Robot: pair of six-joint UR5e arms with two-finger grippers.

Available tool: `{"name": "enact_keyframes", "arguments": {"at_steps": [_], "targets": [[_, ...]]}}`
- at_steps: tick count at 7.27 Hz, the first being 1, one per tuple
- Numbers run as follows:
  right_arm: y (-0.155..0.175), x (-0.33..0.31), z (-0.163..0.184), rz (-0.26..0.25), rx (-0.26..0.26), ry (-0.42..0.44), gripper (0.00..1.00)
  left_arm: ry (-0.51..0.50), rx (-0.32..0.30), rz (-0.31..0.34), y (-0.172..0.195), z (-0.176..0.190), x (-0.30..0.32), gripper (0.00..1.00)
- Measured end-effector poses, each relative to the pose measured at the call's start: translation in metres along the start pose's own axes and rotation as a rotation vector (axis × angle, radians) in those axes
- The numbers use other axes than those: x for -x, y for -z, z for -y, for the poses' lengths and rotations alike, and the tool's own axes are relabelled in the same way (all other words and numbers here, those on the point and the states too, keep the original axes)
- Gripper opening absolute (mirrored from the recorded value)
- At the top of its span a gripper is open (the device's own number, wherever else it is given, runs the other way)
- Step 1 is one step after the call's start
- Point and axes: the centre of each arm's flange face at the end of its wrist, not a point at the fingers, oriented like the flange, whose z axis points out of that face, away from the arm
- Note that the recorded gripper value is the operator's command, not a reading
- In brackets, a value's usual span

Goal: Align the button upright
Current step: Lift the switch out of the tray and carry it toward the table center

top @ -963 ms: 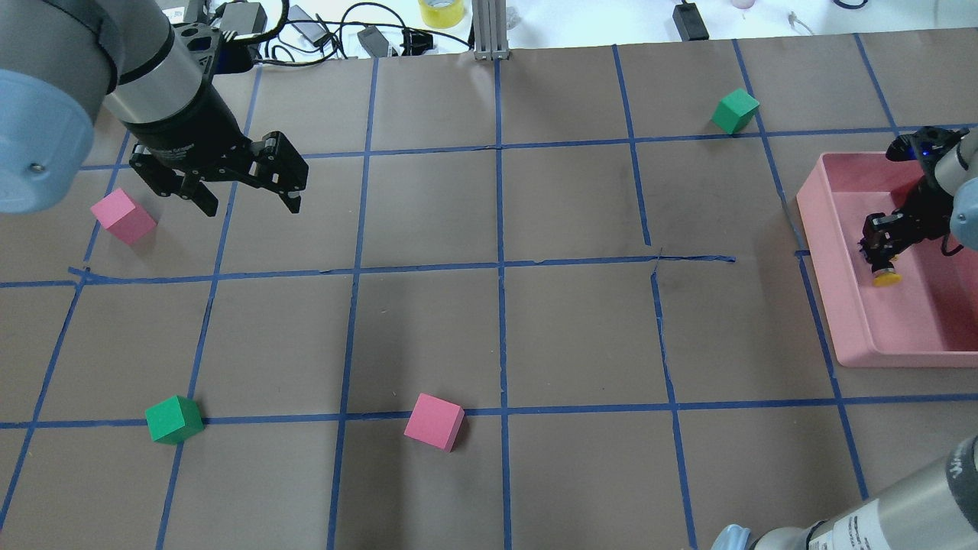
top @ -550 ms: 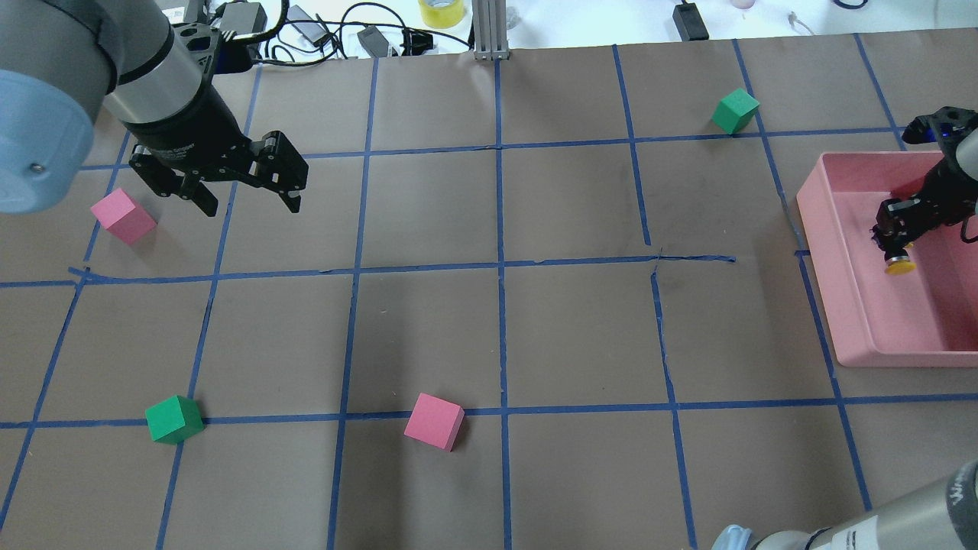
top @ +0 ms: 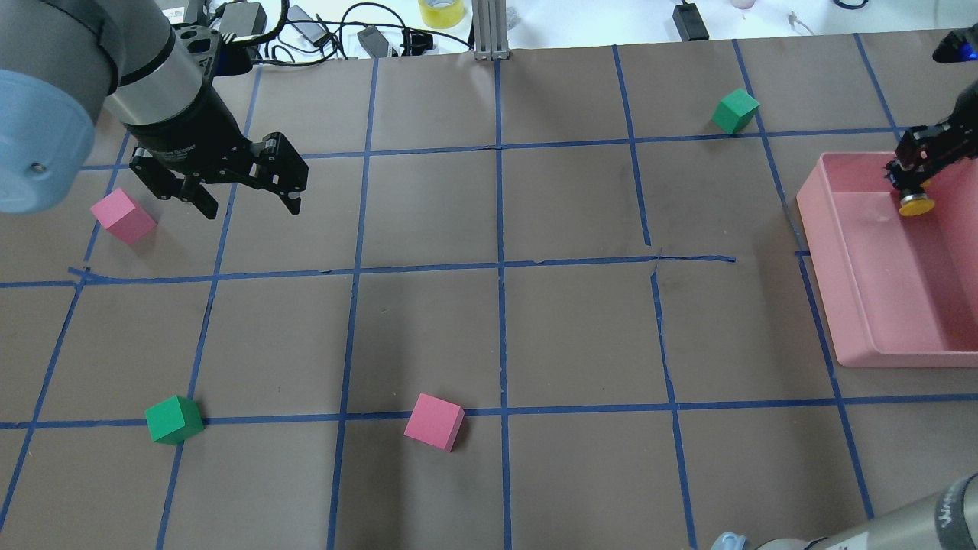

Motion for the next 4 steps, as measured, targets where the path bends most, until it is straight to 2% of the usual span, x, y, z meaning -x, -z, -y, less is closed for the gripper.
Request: {"name": "enact_keyframes", "arguments": {"at_steps": [2, 4], "targets": [[0.015, 0.070, 0.031, 0.012, -0.022, 0.024, 0.00, -0.002, 0.001, 0.003, 0.000, 0.000, 0.001, 1.00], [0.012, 0.144, 0.049, 0.028, -0.016, -0.022, 0.00, -0.014, 0.005, 0.010, -0.002, 0.000, 0.002, 1.00]]}}
